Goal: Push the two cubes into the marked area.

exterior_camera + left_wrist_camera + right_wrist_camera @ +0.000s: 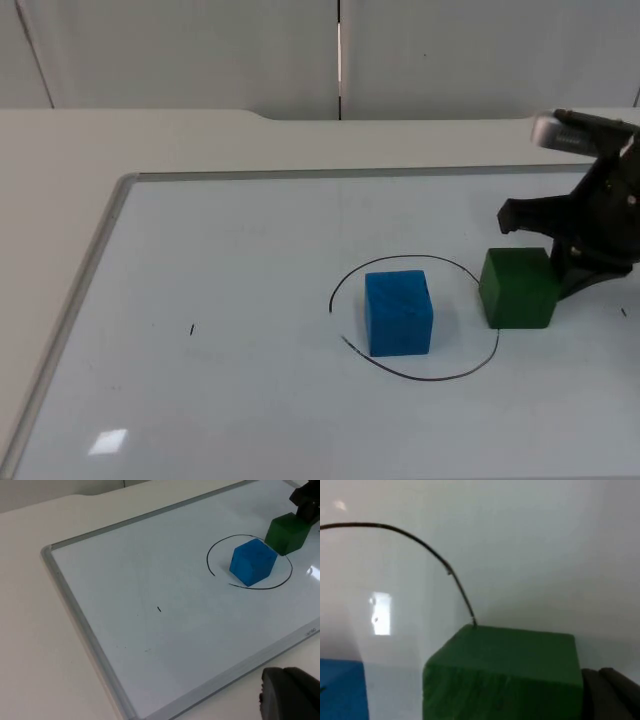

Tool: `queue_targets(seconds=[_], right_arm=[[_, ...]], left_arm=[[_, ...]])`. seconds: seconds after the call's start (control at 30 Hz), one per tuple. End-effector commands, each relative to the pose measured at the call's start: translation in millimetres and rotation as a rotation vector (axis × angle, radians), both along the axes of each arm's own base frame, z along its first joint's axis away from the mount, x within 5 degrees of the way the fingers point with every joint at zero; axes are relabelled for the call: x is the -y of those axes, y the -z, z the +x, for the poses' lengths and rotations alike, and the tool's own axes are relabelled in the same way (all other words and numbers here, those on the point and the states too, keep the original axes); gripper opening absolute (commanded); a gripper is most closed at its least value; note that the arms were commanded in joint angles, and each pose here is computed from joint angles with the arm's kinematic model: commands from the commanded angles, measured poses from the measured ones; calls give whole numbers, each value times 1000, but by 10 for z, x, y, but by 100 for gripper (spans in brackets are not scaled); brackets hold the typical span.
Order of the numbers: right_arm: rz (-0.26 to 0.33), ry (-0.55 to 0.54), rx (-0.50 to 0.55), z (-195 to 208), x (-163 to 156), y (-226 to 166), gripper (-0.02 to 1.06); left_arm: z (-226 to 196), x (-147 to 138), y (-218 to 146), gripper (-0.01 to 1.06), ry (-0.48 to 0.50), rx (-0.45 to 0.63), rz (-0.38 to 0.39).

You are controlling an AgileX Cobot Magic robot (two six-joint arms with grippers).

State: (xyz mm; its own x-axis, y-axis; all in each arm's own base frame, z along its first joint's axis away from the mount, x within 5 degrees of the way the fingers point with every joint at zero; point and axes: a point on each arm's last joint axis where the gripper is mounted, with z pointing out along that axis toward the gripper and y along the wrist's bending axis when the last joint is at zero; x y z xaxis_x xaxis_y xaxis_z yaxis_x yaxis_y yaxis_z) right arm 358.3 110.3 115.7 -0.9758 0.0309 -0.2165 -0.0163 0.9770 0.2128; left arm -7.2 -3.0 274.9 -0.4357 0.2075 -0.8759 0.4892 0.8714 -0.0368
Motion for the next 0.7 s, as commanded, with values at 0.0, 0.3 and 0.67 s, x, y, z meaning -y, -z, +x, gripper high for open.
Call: queue_targets(seconds=[0.0,0.3,0.67], right_arm=[[3,-20,15,-7,-64,-14,0],[6,-41,24,-28,-154,-16,0],[7,-50,30,-36,-191,-18,0]], left_arm=[[2,5,4,0,-4,7,-10],[2,5,4,0,-4,7,-10],[2,5,4,0,-4,7,-10]])
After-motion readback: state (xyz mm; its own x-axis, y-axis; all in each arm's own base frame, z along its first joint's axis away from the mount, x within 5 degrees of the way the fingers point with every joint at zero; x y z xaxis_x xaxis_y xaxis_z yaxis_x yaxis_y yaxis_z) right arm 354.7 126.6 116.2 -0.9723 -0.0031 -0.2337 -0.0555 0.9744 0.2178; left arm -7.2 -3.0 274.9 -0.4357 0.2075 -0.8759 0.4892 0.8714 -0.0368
